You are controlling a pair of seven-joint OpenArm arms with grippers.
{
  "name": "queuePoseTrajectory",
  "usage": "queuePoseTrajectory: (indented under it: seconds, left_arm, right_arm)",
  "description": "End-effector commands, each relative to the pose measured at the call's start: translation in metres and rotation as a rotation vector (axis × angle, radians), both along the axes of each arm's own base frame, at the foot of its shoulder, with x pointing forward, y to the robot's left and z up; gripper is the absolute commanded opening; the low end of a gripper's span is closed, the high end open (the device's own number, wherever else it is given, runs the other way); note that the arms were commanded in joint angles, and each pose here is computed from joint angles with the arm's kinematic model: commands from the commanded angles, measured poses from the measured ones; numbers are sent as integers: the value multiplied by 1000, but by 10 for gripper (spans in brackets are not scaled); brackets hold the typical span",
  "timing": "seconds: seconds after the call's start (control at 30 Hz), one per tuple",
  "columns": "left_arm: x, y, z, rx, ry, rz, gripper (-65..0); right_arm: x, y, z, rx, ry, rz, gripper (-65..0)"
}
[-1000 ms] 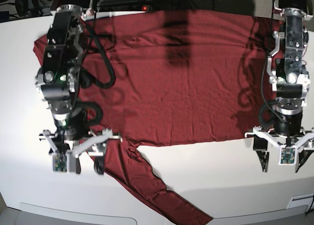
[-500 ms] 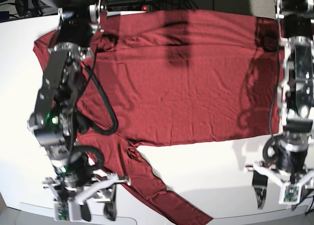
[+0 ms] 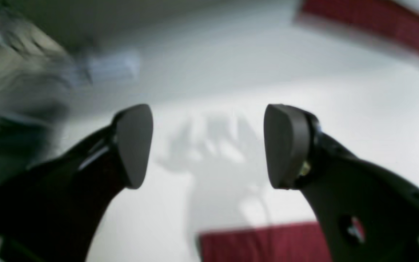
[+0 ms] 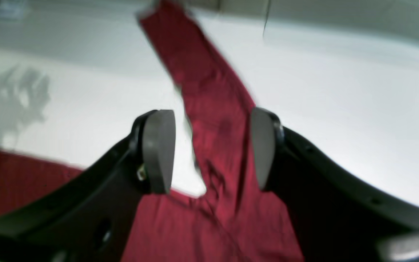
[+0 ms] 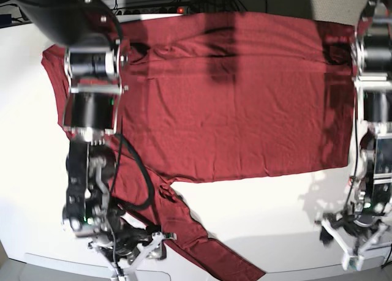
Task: Fold the T-shirt properly
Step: 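Grasp the shirt side edge with the left gripper and sleeve with right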
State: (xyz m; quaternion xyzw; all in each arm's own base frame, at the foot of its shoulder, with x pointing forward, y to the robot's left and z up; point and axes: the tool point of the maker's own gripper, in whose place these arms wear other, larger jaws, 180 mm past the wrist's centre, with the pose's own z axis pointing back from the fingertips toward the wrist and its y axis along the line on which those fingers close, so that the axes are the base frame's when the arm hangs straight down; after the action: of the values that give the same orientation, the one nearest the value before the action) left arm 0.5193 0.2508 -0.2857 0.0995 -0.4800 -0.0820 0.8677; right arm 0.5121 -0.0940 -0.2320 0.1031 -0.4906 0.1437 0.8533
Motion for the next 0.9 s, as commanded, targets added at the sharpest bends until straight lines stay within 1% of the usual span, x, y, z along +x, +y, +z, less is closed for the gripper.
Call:
queuePoseTrajectory:
  seconds: [0.0, 0.07, 0.13, 0.23, 0.3, 0.33, 0.4, 0.47, 0.53, 0.67, 0.8, 0.87]
  left_arm:
    - [5, 11, -2, -10, 19, 8, -197]
    - [-4, 22, -46, -41, 131, 7, -197]
    - [-17, 33, -78, -71, 187, 20, -197]
    - [-43, 53, -114, -87, 276, 60, -197]
    - [-57, 61, -127, -95, 318, 69, -197]
    - [-62, 64, -130, -105, 327, 70, -197]
    - [-66, 64, -131, -154, 338, 74, -197]
    - [-68, 60, -131, -207, 355, 74, -197]
    - [-69, 57, -132, -235, 365, 80, -197]
    - [-64, 56, -126, -228, 345, 70, -197]
    - [-47, 57, -101, -202, 273, 44, -197]
    - [-43, 57, -92, -191, 256, 37, -197]
  right_arm:
    - [10, 2, 19, 13, -46, 7, -320]
    - [9, 5, 11, 9, -26, 30, -320]
    - [7, 8, 10, 12, -24, 49, -320]
    - [6, 10, 9, 22, -12, 56, -320]
    - [6, 10, 9, 25, -12, 57, -320]
    - [6, 10, 9, 25, -12, 57, -320]
    - [6, 10, 9, 25, -12, 57, -320]
    - [5, 10, 8, 26, -10, 57, -320]
    - [5, 13, 9, 42, -8, 64, -320]
    - [4, 13, 9, 48, -9, 66, -320]
    - [5, 11, 9, 44, -9, 63, -320]
    - [4, 11, 8, 43, -7, 63, -320]
